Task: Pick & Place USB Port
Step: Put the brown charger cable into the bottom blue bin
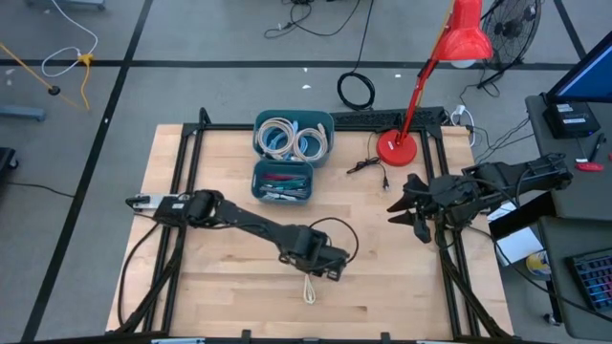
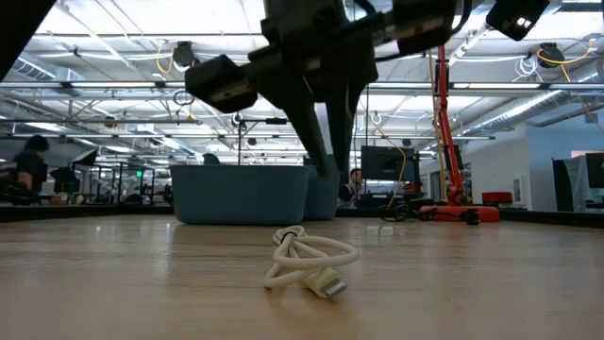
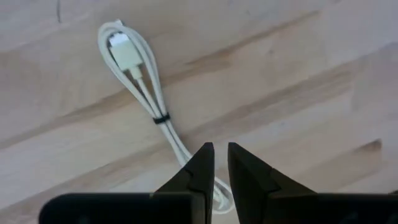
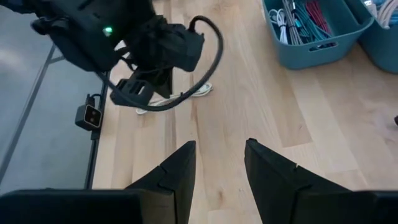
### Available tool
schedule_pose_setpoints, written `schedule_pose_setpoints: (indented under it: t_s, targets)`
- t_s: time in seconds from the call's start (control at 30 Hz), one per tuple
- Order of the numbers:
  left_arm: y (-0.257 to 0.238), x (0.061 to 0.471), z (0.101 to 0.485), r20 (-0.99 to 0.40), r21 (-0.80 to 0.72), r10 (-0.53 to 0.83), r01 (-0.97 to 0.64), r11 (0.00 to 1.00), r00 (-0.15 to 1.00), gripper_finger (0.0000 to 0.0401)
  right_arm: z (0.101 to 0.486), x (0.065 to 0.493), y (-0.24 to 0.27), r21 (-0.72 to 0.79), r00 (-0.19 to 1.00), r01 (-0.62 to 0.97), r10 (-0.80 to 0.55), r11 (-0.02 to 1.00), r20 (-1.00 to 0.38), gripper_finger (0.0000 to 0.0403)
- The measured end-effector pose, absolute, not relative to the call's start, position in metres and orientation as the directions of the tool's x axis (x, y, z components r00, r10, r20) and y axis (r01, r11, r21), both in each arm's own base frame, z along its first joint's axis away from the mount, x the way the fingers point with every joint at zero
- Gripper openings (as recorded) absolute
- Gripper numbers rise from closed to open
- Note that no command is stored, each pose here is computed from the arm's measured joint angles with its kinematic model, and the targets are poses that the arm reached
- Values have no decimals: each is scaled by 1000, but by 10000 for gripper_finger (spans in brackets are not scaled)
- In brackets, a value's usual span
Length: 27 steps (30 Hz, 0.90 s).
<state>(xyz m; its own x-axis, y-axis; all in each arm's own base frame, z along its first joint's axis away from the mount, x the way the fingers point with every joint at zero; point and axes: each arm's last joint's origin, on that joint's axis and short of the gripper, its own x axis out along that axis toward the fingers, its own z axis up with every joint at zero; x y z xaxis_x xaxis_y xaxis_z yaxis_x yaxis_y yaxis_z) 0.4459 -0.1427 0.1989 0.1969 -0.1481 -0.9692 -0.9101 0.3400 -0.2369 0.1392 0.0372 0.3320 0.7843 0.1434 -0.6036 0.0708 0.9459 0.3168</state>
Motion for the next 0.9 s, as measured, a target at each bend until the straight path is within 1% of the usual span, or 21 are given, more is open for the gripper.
schedule_pose_setpoints:
  t_s: [0.23, 0.33, 0.53, 0.6, 0.7, 0.9]
  targets:
    - [-130, 443, 196, -981, -171, -149, -926, 338, 127, 46, 332, 137, 37, 308, 779, 69, 142, 949, -611, 130]
    - [-131, 440, 195, -978, -156, -187, -925, 347, 95, 47, 332, 137, 37, 303, 779, 65, 142, 951, -611, 130]
    - [-131, 440, 195, -980, -155, -180, -906, 394, 89, 47, 332, 137, 37, 290, 779, 54, 142, 955, -611, 130]
    - [-131, 441, 195, -977, -171, -185, -897, 407, 103, 54, 332, 137, 37, 286, 780, 52, 140, 957, -610, 130]
    - [-128, 447, 190, -969, -202, -214, -895, 397, 124, 89, 332, 137, 37, 281, 780, 49, 139, 958, -610, 130]
    - [-126, 455, 163, -961, -183, -264, -903, 389, 81, 190, 332, 137, 37, 279, 780, 48, 138, 959, -610, 130]
